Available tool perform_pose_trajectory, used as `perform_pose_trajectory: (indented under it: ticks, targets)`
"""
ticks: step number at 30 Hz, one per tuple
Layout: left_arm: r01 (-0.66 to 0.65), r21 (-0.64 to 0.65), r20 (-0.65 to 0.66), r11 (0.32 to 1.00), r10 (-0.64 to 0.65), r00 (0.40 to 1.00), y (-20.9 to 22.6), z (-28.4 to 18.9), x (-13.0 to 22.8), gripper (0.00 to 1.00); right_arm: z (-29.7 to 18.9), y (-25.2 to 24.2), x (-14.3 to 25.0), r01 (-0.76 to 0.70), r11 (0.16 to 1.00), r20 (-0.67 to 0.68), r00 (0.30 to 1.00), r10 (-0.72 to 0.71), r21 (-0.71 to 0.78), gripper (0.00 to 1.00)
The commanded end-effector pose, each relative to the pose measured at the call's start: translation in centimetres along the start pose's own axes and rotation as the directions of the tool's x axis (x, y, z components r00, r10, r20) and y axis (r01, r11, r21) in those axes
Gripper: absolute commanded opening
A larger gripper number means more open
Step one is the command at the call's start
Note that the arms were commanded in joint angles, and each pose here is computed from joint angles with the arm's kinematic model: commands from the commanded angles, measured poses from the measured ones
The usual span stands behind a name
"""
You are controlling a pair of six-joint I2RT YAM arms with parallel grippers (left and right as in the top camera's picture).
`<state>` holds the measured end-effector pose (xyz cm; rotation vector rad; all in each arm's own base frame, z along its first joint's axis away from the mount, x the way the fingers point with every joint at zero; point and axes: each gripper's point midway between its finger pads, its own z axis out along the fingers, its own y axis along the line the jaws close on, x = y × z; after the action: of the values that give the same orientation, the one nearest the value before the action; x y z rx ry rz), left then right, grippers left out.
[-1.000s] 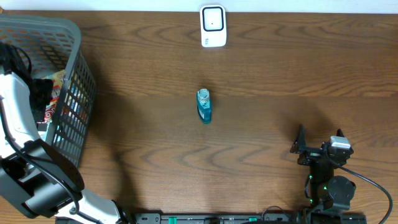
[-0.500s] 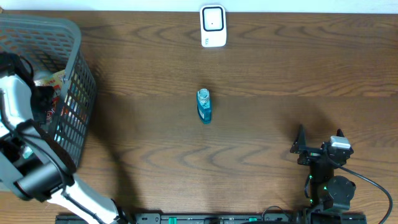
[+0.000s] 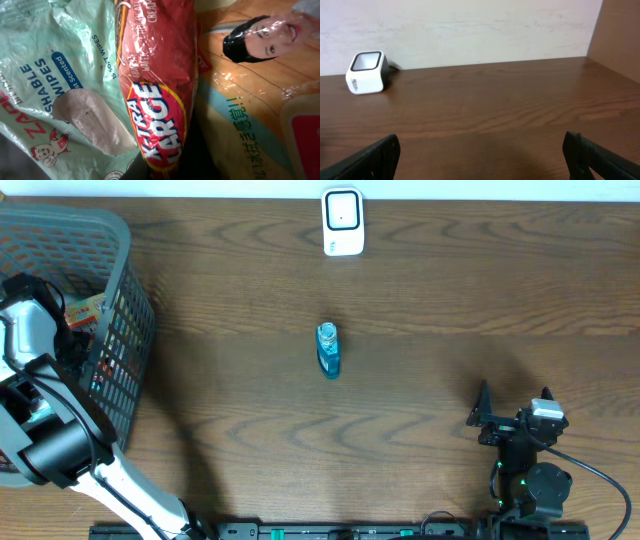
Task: Scan the item barcode
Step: 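Reach the left gripper into the basket and grasp the orange snack bar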
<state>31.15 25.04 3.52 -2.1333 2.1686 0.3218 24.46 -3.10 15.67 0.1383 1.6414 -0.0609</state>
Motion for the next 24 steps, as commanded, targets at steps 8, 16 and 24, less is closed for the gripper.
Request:
perform_pose_trajectory:
  ticks: [8, 16, 24]
  targets:
    - [0.007, 0.089, 0.040, 0.996, -0.011, 0.999, 0.8, -5.7, -0.7, 0.08, 0.0, -0.2, 0.0, 0.000, 1.000, 0.001, 1.000, 0.000, 0.009, 0.99]
    - [0.036, 0.282, 0.163, 0.959, -0.084, 0.983, 2.1, -14.5, -2.2, 0.07, 0.0, -0.2, 0.0, 0.000, 1.000, 0.001, 1.000, 0.000, 0.009, 0.99]
    - [-0.103, 0.639, 0.187, 0.762, -0.024, 0.982, 2.3, -26.0, 0.9, 0.07, 0.0, -0.2, 0.0, 0.000, 1.000, 0.001, 1.000, 0.000, 0.009, 0.99]
